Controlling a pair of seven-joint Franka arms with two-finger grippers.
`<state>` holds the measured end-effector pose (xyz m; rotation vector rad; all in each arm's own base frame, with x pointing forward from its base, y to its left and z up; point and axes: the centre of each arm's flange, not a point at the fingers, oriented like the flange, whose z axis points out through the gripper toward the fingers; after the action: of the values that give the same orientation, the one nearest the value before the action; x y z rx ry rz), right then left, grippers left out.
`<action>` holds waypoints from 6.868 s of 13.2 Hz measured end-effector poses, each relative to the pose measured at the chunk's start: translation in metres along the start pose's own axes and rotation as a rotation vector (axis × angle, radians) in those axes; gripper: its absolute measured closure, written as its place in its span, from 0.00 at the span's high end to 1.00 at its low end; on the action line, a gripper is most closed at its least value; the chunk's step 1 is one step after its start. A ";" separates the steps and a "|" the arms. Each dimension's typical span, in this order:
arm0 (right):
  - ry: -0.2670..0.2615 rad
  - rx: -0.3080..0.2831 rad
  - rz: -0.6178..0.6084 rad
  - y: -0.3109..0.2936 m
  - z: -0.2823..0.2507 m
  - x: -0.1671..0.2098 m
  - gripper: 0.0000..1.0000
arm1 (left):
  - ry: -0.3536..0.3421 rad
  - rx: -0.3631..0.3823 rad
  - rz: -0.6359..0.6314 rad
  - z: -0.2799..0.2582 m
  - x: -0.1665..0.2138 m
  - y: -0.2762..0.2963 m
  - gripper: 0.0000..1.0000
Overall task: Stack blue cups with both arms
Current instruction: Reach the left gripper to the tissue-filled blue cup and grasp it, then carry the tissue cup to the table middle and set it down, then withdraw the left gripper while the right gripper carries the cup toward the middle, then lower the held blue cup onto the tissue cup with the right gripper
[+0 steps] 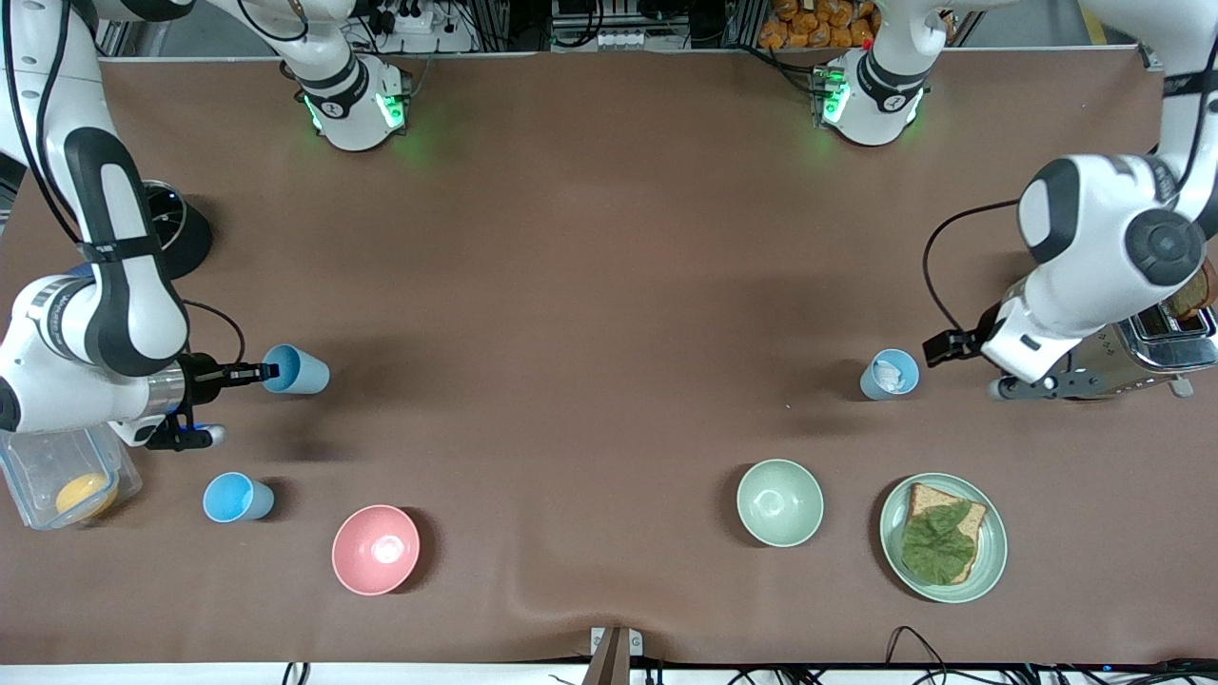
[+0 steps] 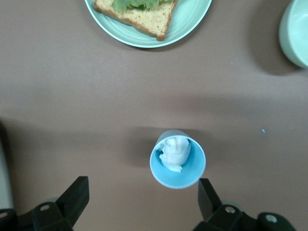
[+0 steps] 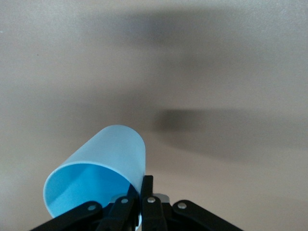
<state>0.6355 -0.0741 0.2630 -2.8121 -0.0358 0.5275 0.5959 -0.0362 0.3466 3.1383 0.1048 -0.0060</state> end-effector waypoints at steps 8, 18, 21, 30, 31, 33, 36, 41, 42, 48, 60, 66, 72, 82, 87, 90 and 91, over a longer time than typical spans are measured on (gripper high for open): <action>0.000 0.002 -0.012 0.001 0.001 0.000 0.04 | 0.021 0.000 -0.003 0.095 -0.026 -0.005 1.00; -0.002 0.003 -0.024 0.000 0.002 0.001 0.04 | 0.010 -0.004 0.016 0.114 -0.033 0.005 0.25; -0.003 0.004 -0.027 -0.002 0.002 0.001 0.04 | 0.046 -0.030 0.026 0.099 -0.028 0.036 0.03; -0.071 0.021 -0.048 -0.017 -0.010 -0.010 0.04 | 0.032 -0.160 -0.186 0.034 -0.086 0.288 0.03; -0.083 0.021 -0.058 -0.025 -0.019 -0.016 0.04 | 0.021 -0.171 -0.218 0.036 -0.098 0.319 0.03; -0.116 0.024 -0.075 -0.039 -0.036 -0.030 0.04 | -0.002 -0.199 -0.296 0.042 -0.114 0.374 0.03; -0.156 0.023 -0.099 -0.059 -0.049 -0.045 0.04 | -0.048 -0.214 -0.378 0.065 -0.134 0.435 0.03; -0.148 0.008 -0.105 -0.074 -0.050 -0.044 0.04 | -0.106 -0.180 -0.465 0.106 -0.162 0.470 0.08; -0.138 0.003 -0.100 -0.078 -0.050 -0.042 0.04 | -0.109 -0.176 -0.490 0.107 -0.164 0.473 0.19; -0.093 -0.027 -0.063 -0.102 -0.047 -0.033 0.04 | -0.034 -0.137 -0.522 0.044 -0.139 0.470 0.82; -0.129 -0.039 -0.065 -0.175 -0.121 -0.060 0.04 | 0.124 0.040 -0.137 -0.209 0.013 0.093 1.00; -0.072 -0.007 0.041 -0.247 -0.118 -0.063 0.04 | 0.110 0.068 -0.043 -0.264 -0.016 0.060 1.00; 0.035 -0.028 0.213 -0.348 -0.075 -0.053 0.04 | 0.093 0.061 0.046 -0.266 -0.013 0.032 1.00; 0.056 -0.120 0.347 -0.528 0.107 -0.130 0.04 | 0.039 0.035 0.017 -0.272 -0.024 0.020 1.00; 0.103 -0.111 0.398 -0.503 0.121 -0.112 0.04 | 0.039 0.035 0.016 -0.272 -0.024 0.020 1.00; 0.119 -0.113 0.399 -0.499 0.120 -0.109 0.04 | 0.039 0.035 0.016 -0.272 -0.024 0.020 1.00; 0.132 -0.108 0.399 -0.498 0.118 -0.106 0.04 | 0.039 0.035 0.016 -0.272 -0.024 0.020 1.00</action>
<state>0.5074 0.4281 0.3325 -2.9627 0.5477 0.4318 0.5746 -0.0576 0.6189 3.1749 0.0797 0.0539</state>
